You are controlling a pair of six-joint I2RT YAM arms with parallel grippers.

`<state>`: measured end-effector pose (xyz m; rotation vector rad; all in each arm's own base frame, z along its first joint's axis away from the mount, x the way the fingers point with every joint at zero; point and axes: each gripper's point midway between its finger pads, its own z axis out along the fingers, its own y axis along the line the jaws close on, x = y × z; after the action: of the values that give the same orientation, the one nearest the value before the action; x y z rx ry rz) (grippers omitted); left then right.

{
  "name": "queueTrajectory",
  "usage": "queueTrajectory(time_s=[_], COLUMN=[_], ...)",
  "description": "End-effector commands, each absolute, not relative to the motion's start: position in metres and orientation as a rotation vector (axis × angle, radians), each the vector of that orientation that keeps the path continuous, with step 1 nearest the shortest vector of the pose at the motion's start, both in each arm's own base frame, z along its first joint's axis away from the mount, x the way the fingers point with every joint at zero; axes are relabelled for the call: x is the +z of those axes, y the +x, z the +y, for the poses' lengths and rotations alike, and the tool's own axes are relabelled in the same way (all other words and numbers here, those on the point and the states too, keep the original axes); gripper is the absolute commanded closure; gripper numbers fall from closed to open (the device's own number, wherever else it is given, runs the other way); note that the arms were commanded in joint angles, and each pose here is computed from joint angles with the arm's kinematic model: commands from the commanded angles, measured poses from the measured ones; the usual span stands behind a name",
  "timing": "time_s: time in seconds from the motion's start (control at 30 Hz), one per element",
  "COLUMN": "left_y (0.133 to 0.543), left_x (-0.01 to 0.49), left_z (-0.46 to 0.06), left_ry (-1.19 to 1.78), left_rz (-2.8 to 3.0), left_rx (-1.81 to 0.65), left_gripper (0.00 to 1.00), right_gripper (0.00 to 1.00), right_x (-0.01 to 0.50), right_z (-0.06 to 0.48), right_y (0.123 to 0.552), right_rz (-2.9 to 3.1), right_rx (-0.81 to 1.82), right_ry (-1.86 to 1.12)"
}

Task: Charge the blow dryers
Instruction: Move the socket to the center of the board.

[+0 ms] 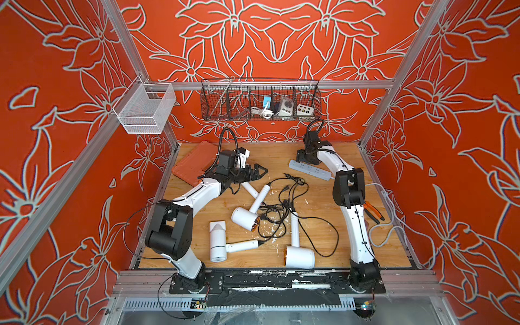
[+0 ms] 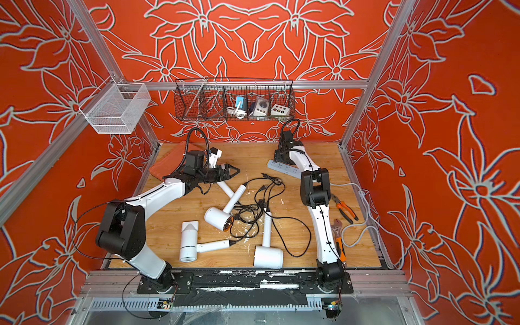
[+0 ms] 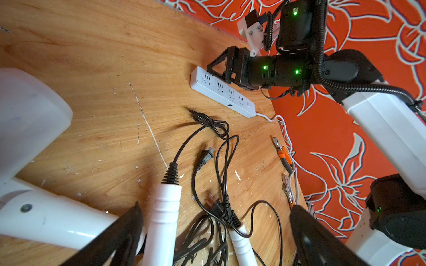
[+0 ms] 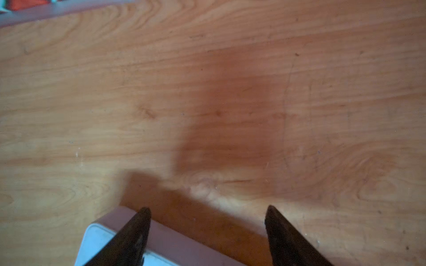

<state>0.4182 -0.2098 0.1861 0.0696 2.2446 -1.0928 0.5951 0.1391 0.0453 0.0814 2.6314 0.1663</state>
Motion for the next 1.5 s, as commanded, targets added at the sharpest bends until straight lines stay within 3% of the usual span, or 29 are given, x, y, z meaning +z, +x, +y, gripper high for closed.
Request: queueTrajectory(time_s=[0.0, 1.2, 1.47], left_y=[0.419, 0.418, 0.418], left_x=[0.202, 0.203, 0.200], left_z=[-0.208, -0.207, -0.208], left_ry=[0.101, 0.102, 0.097], left_rz=[2.210, 2.210, 2.216], left_rx=[-1.086, -1.102, -1.116], left_gripper=[0.01, 0.02, 0.01], right_gripper=[0.20, 0.21, 0.17], right_x=[0.018, 0.034, 0.068], right_z=[0.143, 0.116, 0.103], right_y=[0.569, 0.460, 0.477], right_rz=[2.745, 2.763, 2.692], right_rx=[0.153, 0.147, 0.049], right_ry=[0.041, 0.076, 0.054])
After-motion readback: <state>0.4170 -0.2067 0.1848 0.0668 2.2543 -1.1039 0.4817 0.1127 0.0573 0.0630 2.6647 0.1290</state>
